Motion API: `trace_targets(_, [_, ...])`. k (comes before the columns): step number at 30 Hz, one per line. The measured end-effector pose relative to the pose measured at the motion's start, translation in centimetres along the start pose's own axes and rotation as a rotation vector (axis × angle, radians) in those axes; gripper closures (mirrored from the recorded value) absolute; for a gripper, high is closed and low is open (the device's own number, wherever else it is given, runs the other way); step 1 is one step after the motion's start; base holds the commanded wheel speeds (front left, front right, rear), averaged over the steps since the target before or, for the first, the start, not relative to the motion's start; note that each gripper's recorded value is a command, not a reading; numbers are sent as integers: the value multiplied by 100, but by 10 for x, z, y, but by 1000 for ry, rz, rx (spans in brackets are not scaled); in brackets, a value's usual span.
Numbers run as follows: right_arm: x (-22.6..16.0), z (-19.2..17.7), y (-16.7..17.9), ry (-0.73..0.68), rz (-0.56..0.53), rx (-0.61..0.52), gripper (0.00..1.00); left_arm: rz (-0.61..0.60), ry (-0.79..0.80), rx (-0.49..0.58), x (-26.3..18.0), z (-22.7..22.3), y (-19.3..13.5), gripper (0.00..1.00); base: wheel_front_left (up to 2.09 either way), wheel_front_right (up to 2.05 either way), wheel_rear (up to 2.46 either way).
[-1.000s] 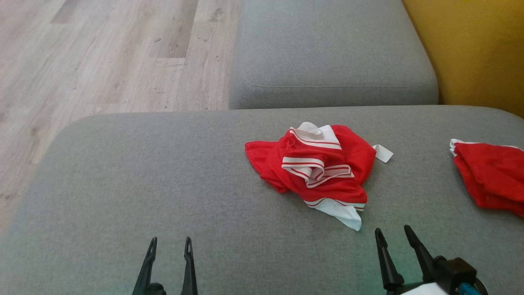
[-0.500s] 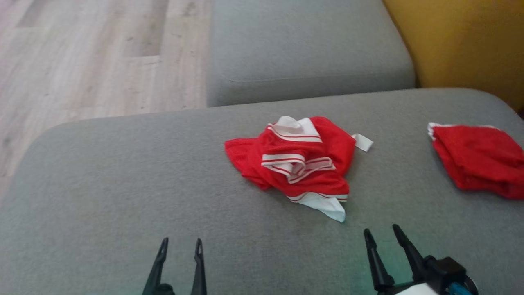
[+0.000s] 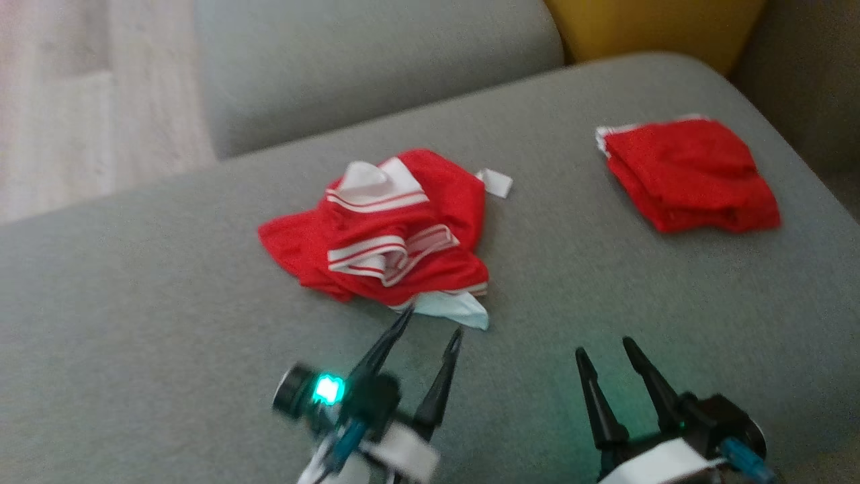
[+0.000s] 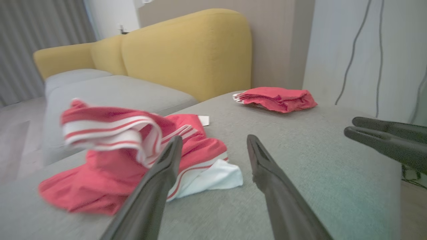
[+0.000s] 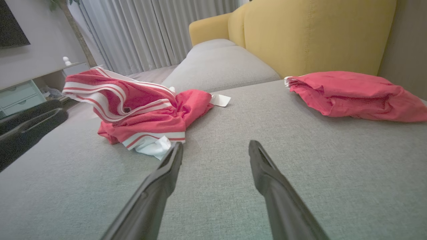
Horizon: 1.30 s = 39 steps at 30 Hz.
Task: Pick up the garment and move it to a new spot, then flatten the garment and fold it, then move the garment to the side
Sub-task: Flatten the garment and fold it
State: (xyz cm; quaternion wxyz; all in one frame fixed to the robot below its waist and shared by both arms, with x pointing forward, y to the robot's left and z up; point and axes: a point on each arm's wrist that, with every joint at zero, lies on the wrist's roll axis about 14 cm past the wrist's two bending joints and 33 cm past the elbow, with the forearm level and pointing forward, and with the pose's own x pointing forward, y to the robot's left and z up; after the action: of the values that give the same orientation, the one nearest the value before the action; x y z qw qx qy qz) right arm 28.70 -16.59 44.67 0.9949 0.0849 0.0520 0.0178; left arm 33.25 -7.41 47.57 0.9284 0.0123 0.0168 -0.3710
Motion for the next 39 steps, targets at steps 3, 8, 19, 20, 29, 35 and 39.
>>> trace_targets(3, [8,-3,-9,23,-29,-4,0,-126,-8,52,42,6,-13,0,0,0,0])
trace_targets(8, [16,-1,-16,31,-52,-4,0,-220,-6,76,74,6,-24,0,0,0,0])
trace_targets(19, [9,-6,-45,64,-164,-2,0,-187,353,136,100,-84,-8,15,0,0,0])
trace_targets(20, [8,-7,-47,66,-170,-2,0,-176,370,138,100,-90,-5,62,0,0,0])
trace_targets(29, [8,1,-42,34,-151,1,0,-218,217,-34,111,-43,-17,100,0,0,0])
trace_targets(35, [11,10,-30,-7,-104,5,0,-247,-122,-1,150,97,-10,100,0,0,0])
trace_targets(39, [6,8,-17,-11,-66,16,0,-179,-397,62,158,230,19,100,0,0,0])
